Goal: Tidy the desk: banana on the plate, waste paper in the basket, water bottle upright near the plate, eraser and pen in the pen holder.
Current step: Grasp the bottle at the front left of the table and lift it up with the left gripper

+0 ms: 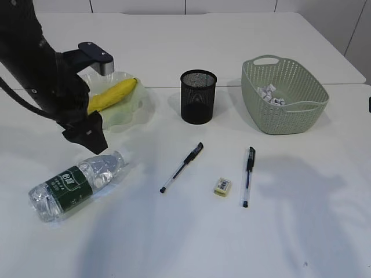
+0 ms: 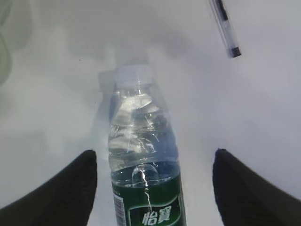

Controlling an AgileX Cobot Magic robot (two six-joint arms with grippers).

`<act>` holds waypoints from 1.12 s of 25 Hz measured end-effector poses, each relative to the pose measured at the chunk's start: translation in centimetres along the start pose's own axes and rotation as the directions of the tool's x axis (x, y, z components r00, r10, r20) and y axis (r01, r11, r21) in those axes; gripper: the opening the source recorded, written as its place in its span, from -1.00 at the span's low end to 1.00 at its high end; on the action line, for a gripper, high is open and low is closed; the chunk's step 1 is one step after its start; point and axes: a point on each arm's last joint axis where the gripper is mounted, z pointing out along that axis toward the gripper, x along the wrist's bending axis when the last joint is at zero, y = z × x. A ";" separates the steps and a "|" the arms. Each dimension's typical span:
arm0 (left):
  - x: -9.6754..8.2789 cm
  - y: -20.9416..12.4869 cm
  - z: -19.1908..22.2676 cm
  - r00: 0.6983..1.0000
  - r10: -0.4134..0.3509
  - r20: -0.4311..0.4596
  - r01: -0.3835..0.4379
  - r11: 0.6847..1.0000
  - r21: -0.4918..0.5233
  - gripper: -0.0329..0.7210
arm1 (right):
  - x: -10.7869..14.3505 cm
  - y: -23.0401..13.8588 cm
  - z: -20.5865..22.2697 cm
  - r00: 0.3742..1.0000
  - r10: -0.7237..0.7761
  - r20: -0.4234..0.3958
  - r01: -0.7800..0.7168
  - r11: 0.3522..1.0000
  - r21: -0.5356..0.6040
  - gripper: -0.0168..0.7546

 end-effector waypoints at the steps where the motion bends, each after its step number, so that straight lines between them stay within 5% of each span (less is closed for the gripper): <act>1: 0.1 -0.1 0.5 1.000 -0.004 0.005 0.004 1.000 0.013 0.54 | 0.0 0.0 0.0 1.000 0.000 0.000 0.000 1.000 0.000 -0.17; 28: 0.3 1.8 6.9 1.000 0.019 0.007 -0.020 0.979 0.202 0.55 | 0.0 0.0 0.0 1.000 0.002 -0.001 -0.002 1.000 0.002 -0.17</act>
